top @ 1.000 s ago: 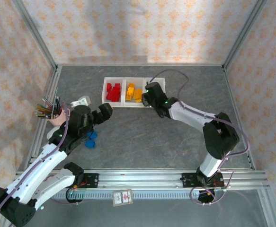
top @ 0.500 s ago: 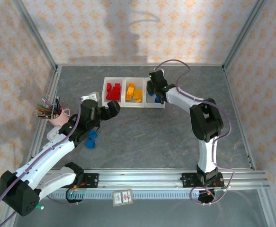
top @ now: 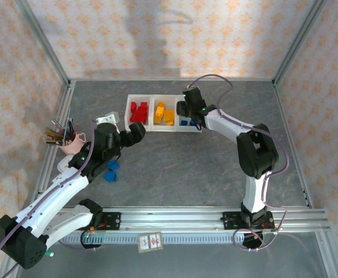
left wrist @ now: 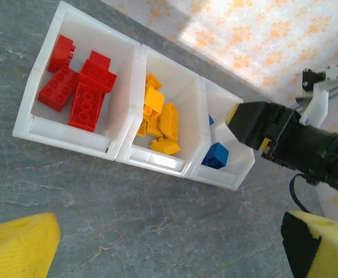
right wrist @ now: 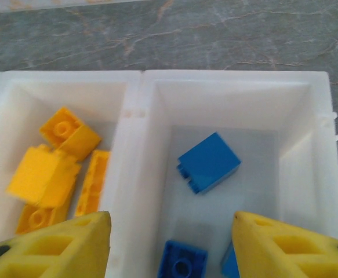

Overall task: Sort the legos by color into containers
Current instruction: Pick up the lego from the middle-left of the table.

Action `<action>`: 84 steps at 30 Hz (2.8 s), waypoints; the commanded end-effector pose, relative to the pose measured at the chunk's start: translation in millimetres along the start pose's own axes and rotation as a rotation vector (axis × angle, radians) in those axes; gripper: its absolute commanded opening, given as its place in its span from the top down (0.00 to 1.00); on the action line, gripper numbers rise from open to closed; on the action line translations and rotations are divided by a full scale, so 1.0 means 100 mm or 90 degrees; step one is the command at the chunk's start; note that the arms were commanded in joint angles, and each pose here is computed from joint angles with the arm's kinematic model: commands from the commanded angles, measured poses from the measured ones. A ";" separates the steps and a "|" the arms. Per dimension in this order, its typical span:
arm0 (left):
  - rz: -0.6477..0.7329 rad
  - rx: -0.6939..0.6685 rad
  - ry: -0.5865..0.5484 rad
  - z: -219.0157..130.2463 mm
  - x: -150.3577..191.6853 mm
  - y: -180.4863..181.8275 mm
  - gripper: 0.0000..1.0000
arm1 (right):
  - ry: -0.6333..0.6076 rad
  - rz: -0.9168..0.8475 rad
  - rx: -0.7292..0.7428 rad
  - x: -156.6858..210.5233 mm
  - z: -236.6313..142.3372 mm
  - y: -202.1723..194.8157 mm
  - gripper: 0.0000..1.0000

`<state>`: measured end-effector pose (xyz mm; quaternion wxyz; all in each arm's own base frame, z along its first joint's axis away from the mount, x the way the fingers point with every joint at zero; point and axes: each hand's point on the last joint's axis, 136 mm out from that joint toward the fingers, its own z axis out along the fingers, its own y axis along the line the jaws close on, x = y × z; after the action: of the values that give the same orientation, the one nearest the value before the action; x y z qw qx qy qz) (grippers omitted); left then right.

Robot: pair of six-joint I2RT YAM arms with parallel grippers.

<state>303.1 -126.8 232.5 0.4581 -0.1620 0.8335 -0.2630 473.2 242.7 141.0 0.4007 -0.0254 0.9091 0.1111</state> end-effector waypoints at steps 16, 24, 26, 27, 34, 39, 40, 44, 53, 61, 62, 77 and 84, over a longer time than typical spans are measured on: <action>-0.032 -0.140 -0.053 -0.51 -0.01 0.59 0.01 | -0.016 -0.152 -0.258 0.73 -0.81 1.70 0.31; -0.060 -0.172 -0.085 -0.80 -0.09 0.70 0.01 | 0.026 -0.241 -0.351 1.25 -0.75 2.38 0.25; -0.065 -0.177 -0.090 -0.86 -0.10 0.72 0.01 | 0.033 -0.279 -0.370 1.39 -0.75 2.55 0.23; -0.067 -0.179 -0.092 -0.89 -0.11 0.73 0.01 | 0.037 -0.294 -0.378 1.45 -0.74 2.61 0.22; -0.078 -0.196 -0.108 -1.02 -0.15 0.79 0.01 | 0.069 -0.319 -0.383 1.74 -0.62 3.00 0.19; -0.086 -0.206 -0.122 -1.09 -0.17 0.84 0.01 | 0.097 -0.309 -0.374 1.96 -0.52 3.23 0.16; -0.088 -0.209 -0.127 -1.11 -0.18 0.85 0.01 | 0.100 -0.310 -0.370 2.00 -0.50 3.26 0.15; -0.087 -0.222 -0.138 -1.17 -0.22 0.88 0.01 | 0.119 -0.293 -0.351 2.12 -0.35 3.32 0.13; -0.091 -0.221 -0.143 -1.16 -0.22 0.88 0.01 | 0.148 -0.288 -0.300 2.30 -0.07 3.27 0.13; -0.090 -0.217 -0.138 -1.12 -0.20 0.87 0.01 | 0.153 -0.284 -0.273 2.28 -0.11 3.16 0.28; -0.091 -0.216 -0.139 -1.13 -0.21 0.87 0.01 | 0.156 -0.285 -0.271 2.29 -0.11 3.14 0.29; -0.088 -0.206 -0.130 -1.07 -0.19 0.83 0.01 | 0.144 -0.249 -0.273 2.11 -0.43 2.98 0.53; -0.089 -0.195 -0.130 -1.07 -0.22 0.78 0.01 | 0.120 -0.221 -0.287 1.86 -0.64 2.91 0.58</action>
<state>218.7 -19.3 238.2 0.4819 -0.3128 0.8075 -0.1335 252.2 527.7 57.6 0.2822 -0.3030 0.8831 0.2206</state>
